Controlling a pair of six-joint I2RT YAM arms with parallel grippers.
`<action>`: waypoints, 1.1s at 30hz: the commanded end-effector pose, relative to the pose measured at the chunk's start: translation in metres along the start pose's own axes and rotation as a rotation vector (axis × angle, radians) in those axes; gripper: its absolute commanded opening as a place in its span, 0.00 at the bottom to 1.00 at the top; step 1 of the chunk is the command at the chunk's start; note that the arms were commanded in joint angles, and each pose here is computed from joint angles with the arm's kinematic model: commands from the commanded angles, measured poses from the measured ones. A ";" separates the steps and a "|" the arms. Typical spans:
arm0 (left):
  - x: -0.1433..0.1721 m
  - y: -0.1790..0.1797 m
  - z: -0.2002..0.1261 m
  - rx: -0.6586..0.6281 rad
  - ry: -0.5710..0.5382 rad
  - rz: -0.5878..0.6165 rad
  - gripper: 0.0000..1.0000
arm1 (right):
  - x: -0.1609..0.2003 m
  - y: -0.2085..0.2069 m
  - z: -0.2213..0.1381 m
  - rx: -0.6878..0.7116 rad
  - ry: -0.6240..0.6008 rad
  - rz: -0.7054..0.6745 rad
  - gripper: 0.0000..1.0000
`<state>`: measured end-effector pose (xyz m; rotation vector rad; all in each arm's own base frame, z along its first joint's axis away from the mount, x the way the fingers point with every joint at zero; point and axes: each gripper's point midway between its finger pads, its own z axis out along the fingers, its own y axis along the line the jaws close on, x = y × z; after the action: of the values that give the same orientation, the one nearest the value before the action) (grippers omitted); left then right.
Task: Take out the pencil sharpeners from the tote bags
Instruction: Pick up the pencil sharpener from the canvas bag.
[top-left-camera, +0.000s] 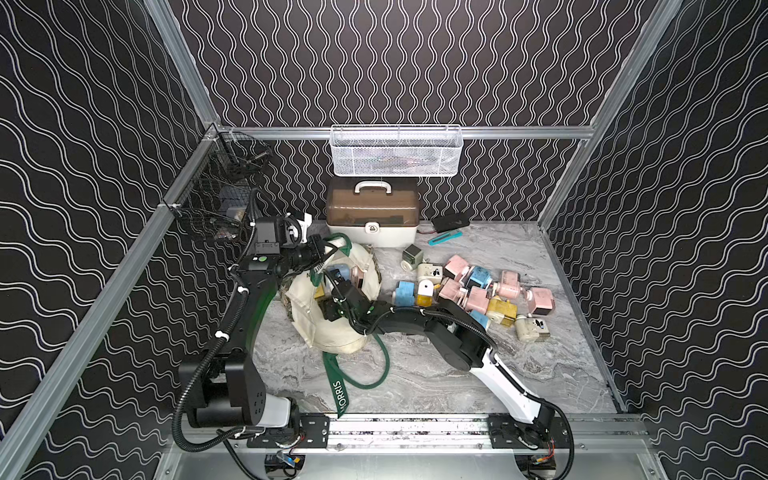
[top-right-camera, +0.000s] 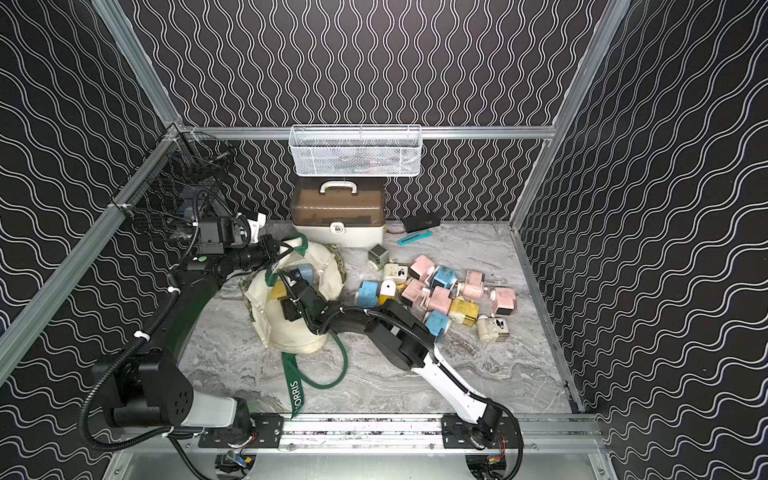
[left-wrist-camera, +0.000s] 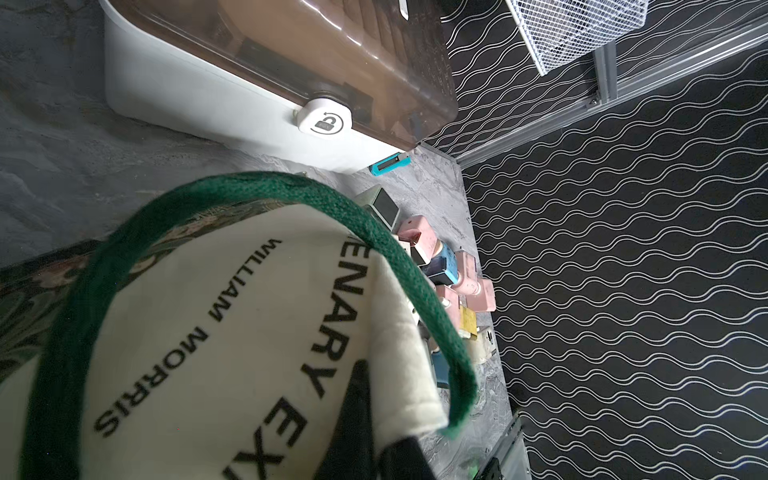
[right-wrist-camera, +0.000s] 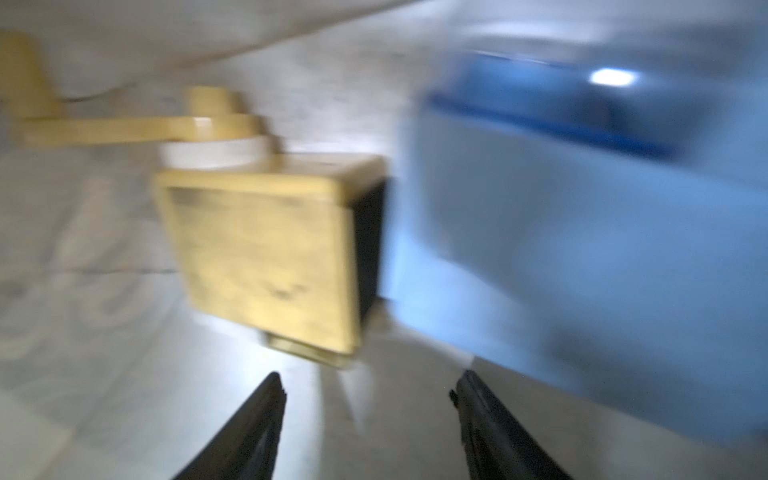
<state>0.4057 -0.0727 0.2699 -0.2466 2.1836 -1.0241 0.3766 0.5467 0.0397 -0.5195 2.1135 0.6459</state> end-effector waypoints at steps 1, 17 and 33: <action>-0.006 -0.013 -0.002 0.059 -0.013 0.021 0.00 | -0.022 -0.022 -0.010 0.066 -0.074 0.035 0.66; -0.005 -0.013 -0.001 0.059 -0.011 0.019 0.00 | -0.031 -0.011 -0.026 -0.011 -0.094 0.035 0.94; -0.005 -0.014 -0.002 0.065 -0.015 0.016 0.00 | -0.032 -0.034 -0.012 -0.033 -0.100 0.160 1.00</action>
<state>0.4051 -0.0749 0.2703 -0.2579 2.1804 -1.0509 0.4132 0.4969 0.0480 -0.2687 2.1431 0.6375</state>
